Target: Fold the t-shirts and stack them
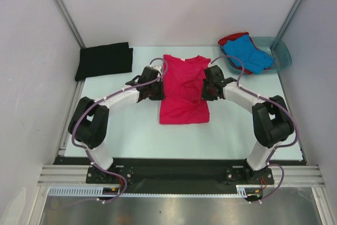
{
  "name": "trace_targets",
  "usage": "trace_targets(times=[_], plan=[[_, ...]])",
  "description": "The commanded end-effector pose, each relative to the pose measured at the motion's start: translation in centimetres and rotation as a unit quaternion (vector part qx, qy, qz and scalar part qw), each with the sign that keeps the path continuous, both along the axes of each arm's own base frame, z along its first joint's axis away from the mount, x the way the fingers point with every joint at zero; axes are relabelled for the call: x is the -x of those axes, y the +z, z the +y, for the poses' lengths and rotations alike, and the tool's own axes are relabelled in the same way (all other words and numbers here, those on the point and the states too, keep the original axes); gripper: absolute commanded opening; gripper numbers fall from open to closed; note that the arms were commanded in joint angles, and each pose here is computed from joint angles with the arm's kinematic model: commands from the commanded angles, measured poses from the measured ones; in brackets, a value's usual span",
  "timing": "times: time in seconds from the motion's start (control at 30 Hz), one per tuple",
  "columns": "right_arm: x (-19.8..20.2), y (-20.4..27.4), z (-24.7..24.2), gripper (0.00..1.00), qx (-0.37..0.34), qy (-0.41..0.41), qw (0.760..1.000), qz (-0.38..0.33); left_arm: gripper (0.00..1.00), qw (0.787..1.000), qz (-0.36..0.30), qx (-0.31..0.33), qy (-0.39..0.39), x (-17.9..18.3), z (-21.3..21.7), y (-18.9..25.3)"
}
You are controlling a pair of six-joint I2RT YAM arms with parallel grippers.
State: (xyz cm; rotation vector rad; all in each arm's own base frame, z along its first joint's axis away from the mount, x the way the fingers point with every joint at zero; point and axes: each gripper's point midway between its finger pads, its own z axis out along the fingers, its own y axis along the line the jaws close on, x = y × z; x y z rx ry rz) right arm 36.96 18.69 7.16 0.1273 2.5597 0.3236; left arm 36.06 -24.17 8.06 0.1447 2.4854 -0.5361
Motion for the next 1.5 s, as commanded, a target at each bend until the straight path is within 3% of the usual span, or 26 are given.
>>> trace_targets(times=[0.0,0.17,0.2,0.23,0.27,0.73,0.8,0.83,0.87,0.93,0.97,1.0,1.07,1.47], plan=[[-2.3,0.9,0.6,0.00,-0.007,0.010,1.000,-0.023,0.00,0.999,-0.034,0.026,-0.014,-2.2,-0.7,1.9],[-3.5,0.2,0.4,0.02,-0.006,0.006,1.000,-0.021,0.00,0.998,-0.046,0.040,-0.015,-3.7,-0.5,2.0],[-3.9,0.2,0.4,0.08,-0.008,0.005,1.000,-0.025,0.00,0.998,-0.044,0.039,-0.015,-3.9,-0.4,1.8],[-4.2,0.4,0.4,0.21,-0.009,0.007,0.999,-0.031,0.00,0.998,-0.050,0.040,-0.014,-4.3,-0.3,1.9],[-4.7,0.6,0.4,0.23,-0.010,0.006,0.999,-0.038,0.00,0.998,-0.055,0.040,-0.015,-4.6,-0.4,2.1],[-11.9,5.4,-1.7,0.23,-0.022,-0.014,0.992,-0.126,0.02,0.993,-0.115,0.026,0.009,-9.0,0.4,3.9],[-11.7,6.3,-0.9,0.23,-0.039,0.005,0.991,-0.127,0.15,0.996,-0.086,0.010,0.008,-9.1,0.6,2.6],[-11.4,6.6,-0.5,0.24,-0.049,0.014,0.991,-0.125,0.34,0.998,-0.068,-0.001,0.004,-9.0,0.8,1.7],[-11.1,6.8,-0.4,0.24,-0.055,0.018,0.991,-0.124,0.45,0.998,-0.068,-0.007,0.007,-9.6,0.7,2.1],[-9.9,7.2,0.2,0.25,-0.075,0.032,0.990,-0.114,0.60,0.998,-0.059,-0.006,0.007,-9.2,0.7,1.6],[-9.2,7.0,0.3,0.25,-0.079,0.039,0.991,-0.101,0.63,0.998,-0.057,-0.011,0.014,-8.7,1.2,1.0],[-8.4,6.7,0.5,0.25,-0.086,0.048,0.991,-0.091,0.77,0.997,-0.075,-0.001,0.020,-8.6,1.3,2.6],[-7.1,6.3,0.9,0.26,-0.087,0.057,0.992,-0.067,0.87,0.996,-0.087,0.006,0.023,-8.2,1.5,3.3],[-2.0,1.4,-1.6,0.29,-0.004,0.083,0.997,-0.004,0.90,0.994,-0.099,0.049,-0.002,-3.8,1.4,7.7]])
